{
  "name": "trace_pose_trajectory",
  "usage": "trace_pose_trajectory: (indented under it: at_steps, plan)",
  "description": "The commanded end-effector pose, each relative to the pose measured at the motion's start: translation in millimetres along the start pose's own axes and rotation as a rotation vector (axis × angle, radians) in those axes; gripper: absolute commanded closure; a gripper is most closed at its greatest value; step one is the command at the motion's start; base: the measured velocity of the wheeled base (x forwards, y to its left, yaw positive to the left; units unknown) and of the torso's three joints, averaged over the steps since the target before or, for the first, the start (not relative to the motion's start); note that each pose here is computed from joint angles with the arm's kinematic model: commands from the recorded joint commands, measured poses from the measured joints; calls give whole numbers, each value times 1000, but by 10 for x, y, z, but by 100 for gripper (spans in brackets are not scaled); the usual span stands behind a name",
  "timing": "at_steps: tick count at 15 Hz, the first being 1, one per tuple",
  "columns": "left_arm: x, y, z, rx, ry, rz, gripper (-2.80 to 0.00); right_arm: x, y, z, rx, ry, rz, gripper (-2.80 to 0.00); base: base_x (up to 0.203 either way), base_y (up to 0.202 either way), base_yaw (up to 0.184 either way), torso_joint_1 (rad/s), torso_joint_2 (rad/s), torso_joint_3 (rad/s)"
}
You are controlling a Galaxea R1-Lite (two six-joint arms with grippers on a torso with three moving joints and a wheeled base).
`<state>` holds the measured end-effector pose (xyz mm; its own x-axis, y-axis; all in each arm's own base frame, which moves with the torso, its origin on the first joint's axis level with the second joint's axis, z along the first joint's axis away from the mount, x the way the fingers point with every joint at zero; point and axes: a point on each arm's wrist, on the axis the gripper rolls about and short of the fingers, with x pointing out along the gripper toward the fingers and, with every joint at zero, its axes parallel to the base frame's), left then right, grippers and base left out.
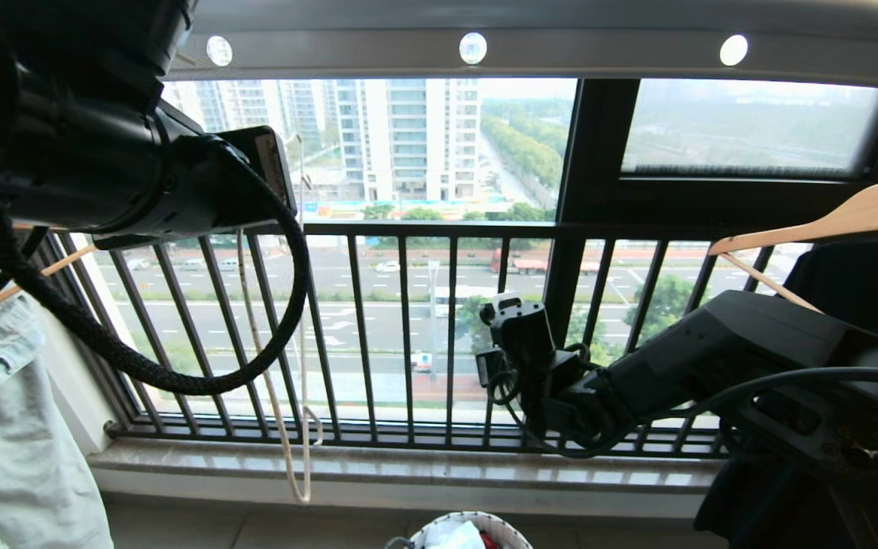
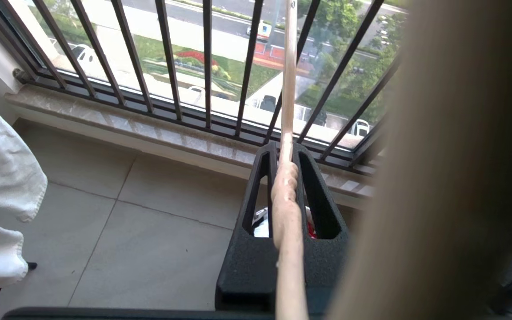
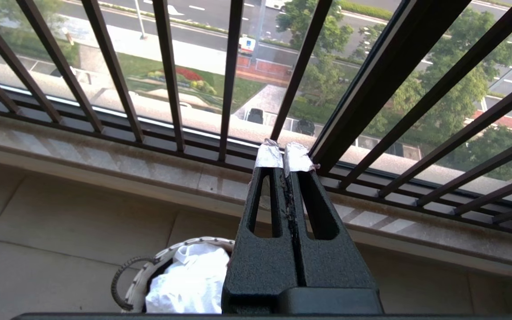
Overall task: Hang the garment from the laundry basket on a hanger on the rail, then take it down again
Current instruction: Hang the clothes rack on the clothesline
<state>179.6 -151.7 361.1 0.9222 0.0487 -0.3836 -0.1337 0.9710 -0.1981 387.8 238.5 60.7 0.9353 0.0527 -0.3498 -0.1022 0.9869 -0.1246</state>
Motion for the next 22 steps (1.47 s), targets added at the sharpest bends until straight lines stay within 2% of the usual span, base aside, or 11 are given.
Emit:
trace_pose_trajectory:
  at_steps: [1, 5, 9, 14, 16, 19, 22]
  plan:
    - [30, 24, 17, -6, -4, 22, 0, -1, 7, -1, 2, -3, -1, 0, 0, 0, 0, 0, 0, 0]
    - [79, 26, 24, -10, -3, 34, 0, 14, 16, -31, -1, 3, -1, 0, 0, 0, 0, 0, 0, 0]
    - [89, 55, 158, -47, -22, 20, 0, 12, 11, -24, 0, 2, 0, 0, 0, 0, 0, 0, 0, 0]
    - [306, 51, 200, -36, -3, 49, 0, 13, 10, -24, 1, 2, 0, 0, 0, 0, 0, 0, 0, 0]
    - [323, 5, 246, -44, 5, 3, 0, 17, 12, -32, 0, 4, 0, 0, 0, 0, 0, 0, 0, 0]
    - [320, -13, 266, -5, 14, -32, 0, 16, 19, -37, 1, 4, 3, 0, 0, 0, 0, 0, 0, 0]
    - [362, -18, 257, 2, 15, -16, 0, 16, 19, -37, 1, 4, 1, 0, 0, 0, 0, 0, 0, 0]
